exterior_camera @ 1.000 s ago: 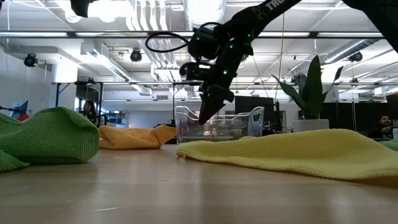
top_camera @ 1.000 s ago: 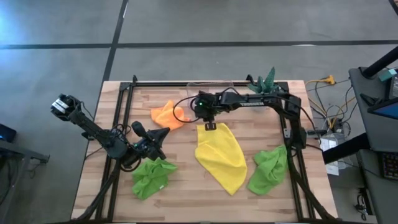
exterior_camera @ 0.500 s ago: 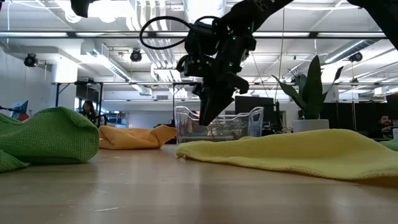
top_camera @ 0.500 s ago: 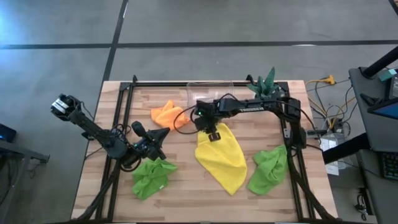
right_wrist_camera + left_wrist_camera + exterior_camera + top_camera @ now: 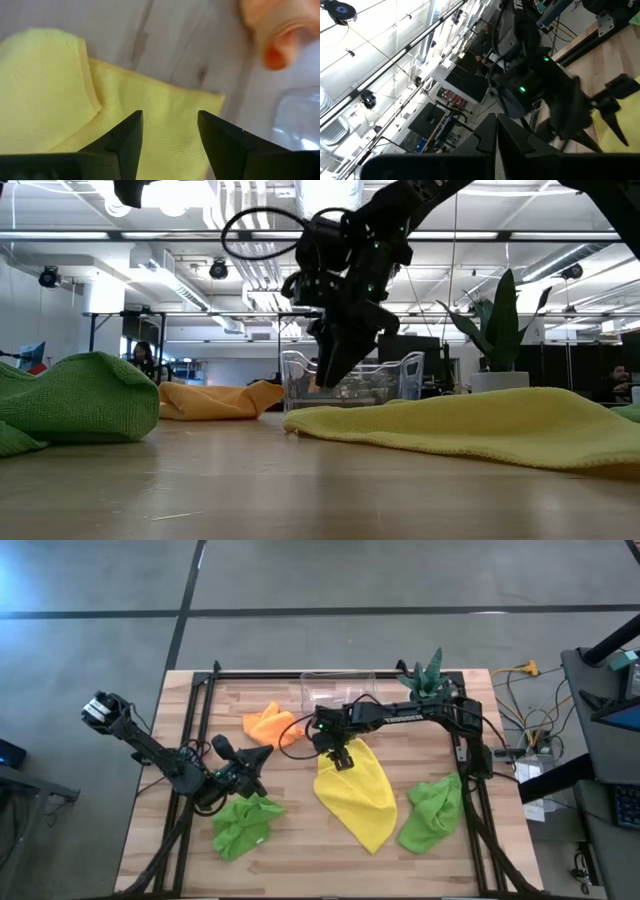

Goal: Fold microfiber towels
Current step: Fold the yellow microfiber towel

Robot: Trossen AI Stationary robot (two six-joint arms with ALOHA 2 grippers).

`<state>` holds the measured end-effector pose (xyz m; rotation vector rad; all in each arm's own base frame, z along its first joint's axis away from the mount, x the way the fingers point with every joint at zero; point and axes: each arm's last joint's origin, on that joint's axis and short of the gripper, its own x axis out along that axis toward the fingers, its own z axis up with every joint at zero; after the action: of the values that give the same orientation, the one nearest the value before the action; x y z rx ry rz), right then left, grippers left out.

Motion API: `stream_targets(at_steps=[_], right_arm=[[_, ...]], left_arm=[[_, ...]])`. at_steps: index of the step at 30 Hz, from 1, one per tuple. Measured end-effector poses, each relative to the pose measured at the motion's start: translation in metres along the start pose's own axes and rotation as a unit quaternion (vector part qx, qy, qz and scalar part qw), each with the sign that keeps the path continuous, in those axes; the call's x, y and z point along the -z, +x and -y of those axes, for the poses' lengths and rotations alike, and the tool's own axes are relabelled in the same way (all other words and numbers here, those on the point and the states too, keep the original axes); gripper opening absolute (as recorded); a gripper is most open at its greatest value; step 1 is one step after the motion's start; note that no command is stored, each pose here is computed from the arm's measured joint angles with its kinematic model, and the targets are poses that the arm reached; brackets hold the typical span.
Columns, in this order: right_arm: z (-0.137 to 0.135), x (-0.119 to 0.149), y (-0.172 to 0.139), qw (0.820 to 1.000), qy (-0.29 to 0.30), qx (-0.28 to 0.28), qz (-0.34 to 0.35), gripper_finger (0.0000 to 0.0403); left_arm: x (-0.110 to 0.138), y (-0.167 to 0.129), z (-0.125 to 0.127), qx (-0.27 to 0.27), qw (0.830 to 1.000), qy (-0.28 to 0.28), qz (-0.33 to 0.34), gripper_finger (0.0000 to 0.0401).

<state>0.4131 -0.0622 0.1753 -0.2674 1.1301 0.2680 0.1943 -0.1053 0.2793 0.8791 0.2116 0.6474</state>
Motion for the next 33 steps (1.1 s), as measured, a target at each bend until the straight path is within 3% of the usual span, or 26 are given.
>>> stream_targets(at_steps=[10,16,22,27,33], right_arm=[[0.001,0.006,0.049,0.999,0.006,-0.022,-0.037,0.0165],[-0.001,0.004,0.052,0.999,0.003,-0.024,-0.04,0.0101],[-0.004,-0.002,0.035,0.999,0.002,-0.008,-0.034,0.0016],[-0.01,-0.015,0.003,0.997,-0.014,0.071,-0.031,0.0011],[-0.024,-0.026,-0.045,0.993,-0.011,0.115,-0.011,0.0009]], left_arm=[[0.0,0.0,0.0,0.0,1.0,0.0,0.0,0.0],[0.0,0.0,0.0,0.0,1.0,0.0,0.0,0.0],[0.0,0.0,0.0,0.0,1.0,0.0,0.0,0.0],[0.0,0.0,0.0,0.0,1.0,0.0,0.0,0.0],[0.0,0.0,0.0,0.0,1.0,0.0,0.0,0.0]])
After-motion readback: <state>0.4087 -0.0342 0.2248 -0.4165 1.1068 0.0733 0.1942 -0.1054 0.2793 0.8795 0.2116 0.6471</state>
